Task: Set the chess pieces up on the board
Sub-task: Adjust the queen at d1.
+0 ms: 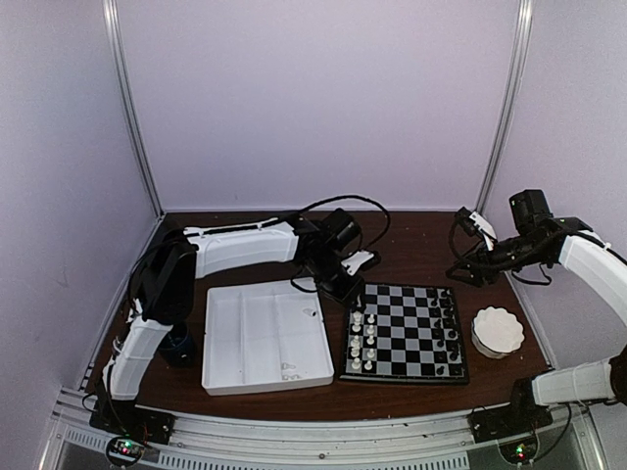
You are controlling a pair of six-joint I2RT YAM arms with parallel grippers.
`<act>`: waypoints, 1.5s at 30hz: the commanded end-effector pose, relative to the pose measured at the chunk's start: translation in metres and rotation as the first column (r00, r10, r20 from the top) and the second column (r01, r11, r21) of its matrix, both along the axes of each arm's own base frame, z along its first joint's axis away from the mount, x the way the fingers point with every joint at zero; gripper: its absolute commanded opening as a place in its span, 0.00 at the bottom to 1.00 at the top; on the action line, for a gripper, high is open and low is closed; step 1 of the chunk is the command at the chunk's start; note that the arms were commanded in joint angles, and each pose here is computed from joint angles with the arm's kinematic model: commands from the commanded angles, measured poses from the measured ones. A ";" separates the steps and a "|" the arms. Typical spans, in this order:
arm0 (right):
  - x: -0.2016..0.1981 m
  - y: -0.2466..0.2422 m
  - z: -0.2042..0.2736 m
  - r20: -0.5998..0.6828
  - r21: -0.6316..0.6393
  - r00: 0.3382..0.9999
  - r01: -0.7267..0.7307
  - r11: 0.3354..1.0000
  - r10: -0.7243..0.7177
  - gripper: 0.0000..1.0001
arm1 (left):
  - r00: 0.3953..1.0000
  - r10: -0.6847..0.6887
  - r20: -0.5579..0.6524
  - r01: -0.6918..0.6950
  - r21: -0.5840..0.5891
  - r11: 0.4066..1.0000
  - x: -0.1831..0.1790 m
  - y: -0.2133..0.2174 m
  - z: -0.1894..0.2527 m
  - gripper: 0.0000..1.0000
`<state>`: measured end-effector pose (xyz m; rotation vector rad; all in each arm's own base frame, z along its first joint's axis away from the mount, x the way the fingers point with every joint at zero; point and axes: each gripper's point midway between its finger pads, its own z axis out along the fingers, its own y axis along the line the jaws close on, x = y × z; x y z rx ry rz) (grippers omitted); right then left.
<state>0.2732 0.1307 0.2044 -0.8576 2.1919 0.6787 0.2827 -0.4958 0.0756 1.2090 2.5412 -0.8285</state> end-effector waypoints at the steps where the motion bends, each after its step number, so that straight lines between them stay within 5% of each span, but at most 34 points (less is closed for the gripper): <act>1: 0.000 0.001 0.007 0.014 0.017 1.000 -0.010 1.000 0.009 0.53 | 1.000 -0.026 0.017 0.027 -0.028 0.999 0.002 -0.008 0.003 0.28; 45: 0.001 0.001 0.008 0.016 0.018 1.000 -0.008 1.000 0.008 0.53 | 0.995 -0.038 0.088 0.033 0.058 0.998 -0.003 0.002 -0.001 0.09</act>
